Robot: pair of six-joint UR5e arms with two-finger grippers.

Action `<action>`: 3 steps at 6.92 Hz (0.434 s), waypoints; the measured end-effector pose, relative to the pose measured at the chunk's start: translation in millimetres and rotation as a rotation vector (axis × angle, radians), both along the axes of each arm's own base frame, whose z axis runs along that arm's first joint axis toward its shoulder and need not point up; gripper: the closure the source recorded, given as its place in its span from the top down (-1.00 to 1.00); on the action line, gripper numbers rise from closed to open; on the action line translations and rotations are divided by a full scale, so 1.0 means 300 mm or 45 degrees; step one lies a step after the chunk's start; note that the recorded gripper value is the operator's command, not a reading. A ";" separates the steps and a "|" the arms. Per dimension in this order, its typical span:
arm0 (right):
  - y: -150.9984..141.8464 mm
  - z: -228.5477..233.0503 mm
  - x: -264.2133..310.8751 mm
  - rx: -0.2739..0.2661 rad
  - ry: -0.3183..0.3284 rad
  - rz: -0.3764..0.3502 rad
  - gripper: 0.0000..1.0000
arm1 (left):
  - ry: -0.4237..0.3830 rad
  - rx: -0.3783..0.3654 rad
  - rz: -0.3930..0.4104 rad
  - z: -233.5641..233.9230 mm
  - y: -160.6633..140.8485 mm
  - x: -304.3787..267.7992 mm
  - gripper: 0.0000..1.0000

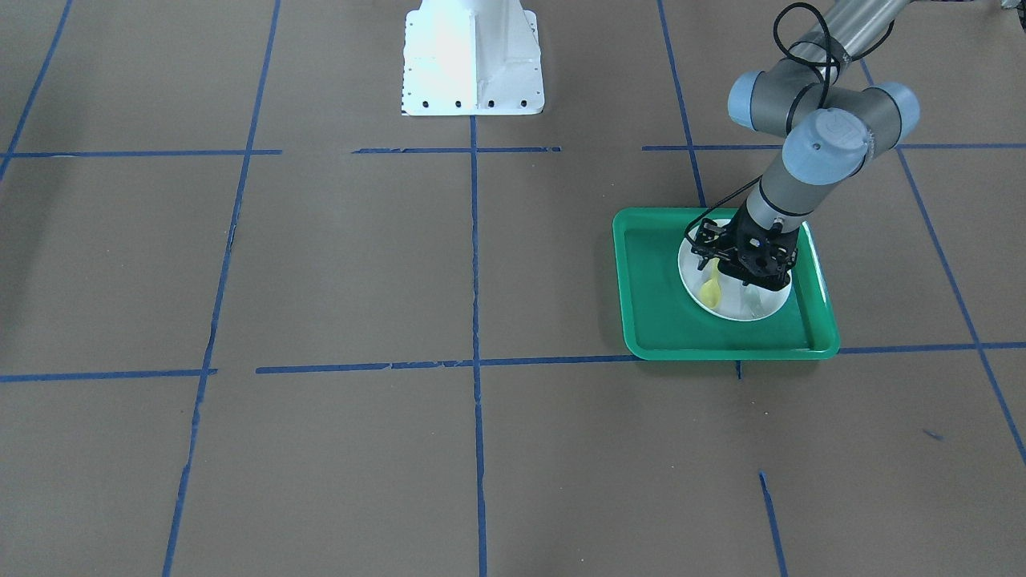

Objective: Place spoon
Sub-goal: 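Reach the left gripper down over the yellow spoon on the white plate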

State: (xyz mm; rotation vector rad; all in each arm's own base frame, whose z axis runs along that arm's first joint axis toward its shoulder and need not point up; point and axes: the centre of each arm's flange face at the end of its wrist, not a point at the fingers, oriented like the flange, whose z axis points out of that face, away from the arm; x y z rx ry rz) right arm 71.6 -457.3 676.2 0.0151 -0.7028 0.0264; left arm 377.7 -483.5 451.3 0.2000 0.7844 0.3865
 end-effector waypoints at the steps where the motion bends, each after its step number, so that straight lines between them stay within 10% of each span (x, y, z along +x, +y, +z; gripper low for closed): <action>1: 0.000 0.000 0.000 0.000 0.000 0.000 1.00 | -0.001 -0.005 0.000 0.003 -0.004 0.005 0.37; 3: 0.000 0.000 0.000 0.000 0.000 0.000 1.00 | -0.002 -0.010 0.000 0.007 -0.006 0.009 0.35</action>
